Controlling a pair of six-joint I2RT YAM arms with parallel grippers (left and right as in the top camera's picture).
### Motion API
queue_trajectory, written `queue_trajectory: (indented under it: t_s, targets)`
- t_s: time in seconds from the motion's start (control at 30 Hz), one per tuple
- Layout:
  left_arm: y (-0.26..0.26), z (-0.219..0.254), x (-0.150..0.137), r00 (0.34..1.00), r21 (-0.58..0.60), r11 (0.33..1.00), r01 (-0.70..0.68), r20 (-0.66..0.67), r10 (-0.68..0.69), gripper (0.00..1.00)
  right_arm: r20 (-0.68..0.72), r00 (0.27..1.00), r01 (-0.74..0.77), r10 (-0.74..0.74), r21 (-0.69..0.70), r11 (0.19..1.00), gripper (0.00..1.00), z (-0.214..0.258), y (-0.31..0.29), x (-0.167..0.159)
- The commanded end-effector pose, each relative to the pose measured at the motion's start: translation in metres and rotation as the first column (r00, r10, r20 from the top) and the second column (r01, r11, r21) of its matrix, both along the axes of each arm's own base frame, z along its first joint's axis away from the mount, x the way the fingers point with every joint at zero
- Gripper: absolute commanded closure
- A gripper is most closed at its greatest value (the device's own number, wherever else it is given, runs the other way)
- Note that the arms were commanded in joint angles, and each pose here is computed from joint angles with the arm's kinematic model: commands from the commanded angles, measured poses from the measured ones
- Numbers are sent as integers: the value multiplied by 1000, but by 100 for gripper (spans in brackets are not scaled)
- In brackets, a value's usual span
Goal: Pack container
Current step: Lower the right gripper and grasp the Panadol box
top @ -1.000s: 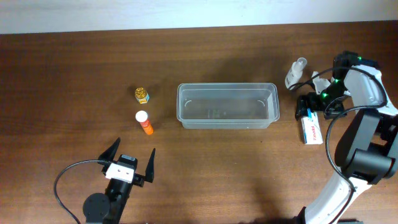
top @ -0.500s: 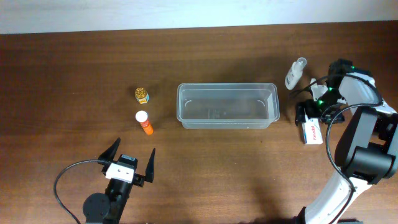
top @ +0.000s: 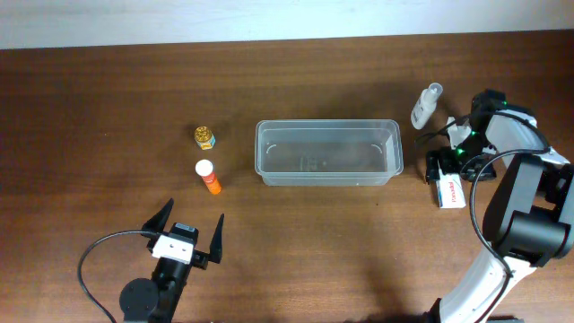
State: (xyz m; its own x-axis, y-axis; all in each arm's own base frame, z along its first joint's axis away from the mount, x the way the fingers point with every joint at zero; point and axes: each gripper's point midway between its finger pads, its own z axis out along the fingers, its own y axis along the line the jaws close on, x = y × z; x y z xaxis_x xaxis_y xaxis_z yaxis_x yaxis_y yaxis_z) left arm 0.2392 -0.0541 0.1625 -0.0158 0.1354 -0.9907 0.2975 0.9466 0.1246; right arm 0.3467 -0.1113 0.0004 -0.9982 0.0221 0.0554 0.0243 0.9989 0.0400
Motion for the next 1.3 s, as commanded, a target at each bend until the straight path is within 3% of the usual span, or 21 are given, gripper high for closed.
queue_trajectory:
  t_s: [0.0, 0.13, 0.8, 1.27]
  targets:
    - [2, -2, 0, 1000, 13, 1000, -11, -5, 11, 1, -34, 999, 0, 0, 10, 1000, 2, -13, 3, -11]
    - [2, -2, 0, 1000, 13, 1000, -11, -5, 11, 1, -30, 1000, 0, 0, 9, 1000, 0, -13, 3, -10]
    - [2, -2, 0, 1000, 13, 1000, -11, -5, 11, 1, -13, 1000, 1, -1, 4, 1000, 28, -15, 2, -6]
    - [2, -2, 0, 1000, 13, 1000, -11, -5, 11, 1, 4, 1000, 30, -30, 49, 998, 41, -14, 10, -2]
